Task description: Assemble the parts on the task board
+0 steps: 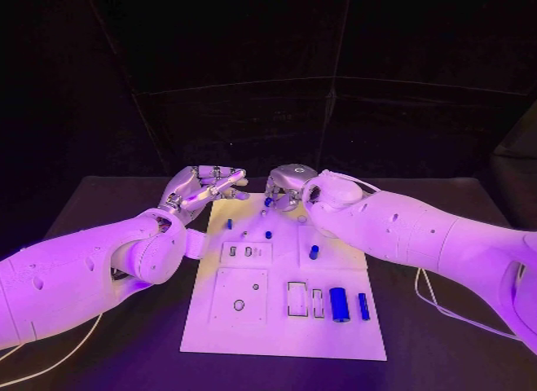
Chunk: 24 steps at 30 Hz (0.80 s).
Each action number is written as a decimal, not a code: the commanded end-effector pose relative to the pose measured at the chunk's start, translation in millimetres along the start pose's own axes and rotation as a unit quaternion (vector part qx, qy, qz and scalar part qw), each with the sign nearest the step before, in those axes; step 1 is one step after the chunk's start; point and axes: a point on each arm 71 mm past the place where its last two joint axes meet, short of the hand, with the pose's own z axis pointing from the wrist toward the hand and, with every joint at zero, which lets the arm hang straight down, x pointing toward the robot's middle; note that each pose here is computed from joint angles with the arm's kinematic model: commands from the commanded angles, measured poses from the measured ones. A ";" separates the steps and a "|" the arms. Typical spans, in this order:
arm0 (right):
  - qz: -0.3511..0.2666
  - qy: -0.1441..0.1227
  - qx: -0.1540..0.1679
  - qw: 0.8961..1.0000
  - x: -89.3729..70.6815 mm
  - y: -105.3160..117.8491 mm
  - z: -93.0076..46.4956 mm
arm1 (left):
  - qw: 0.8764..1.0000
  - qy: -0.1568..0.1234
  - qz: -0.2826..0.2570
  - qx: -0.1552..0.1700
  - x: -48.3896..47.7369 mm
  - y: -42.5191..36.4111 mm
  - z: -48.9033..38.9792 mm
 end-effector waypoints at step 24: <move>0.100 0.039 0.113 0.988 -43.3 -93.9 -72.7 | 1.000 -0.002 0.004 0.001 -9.2 -0.9 -1.1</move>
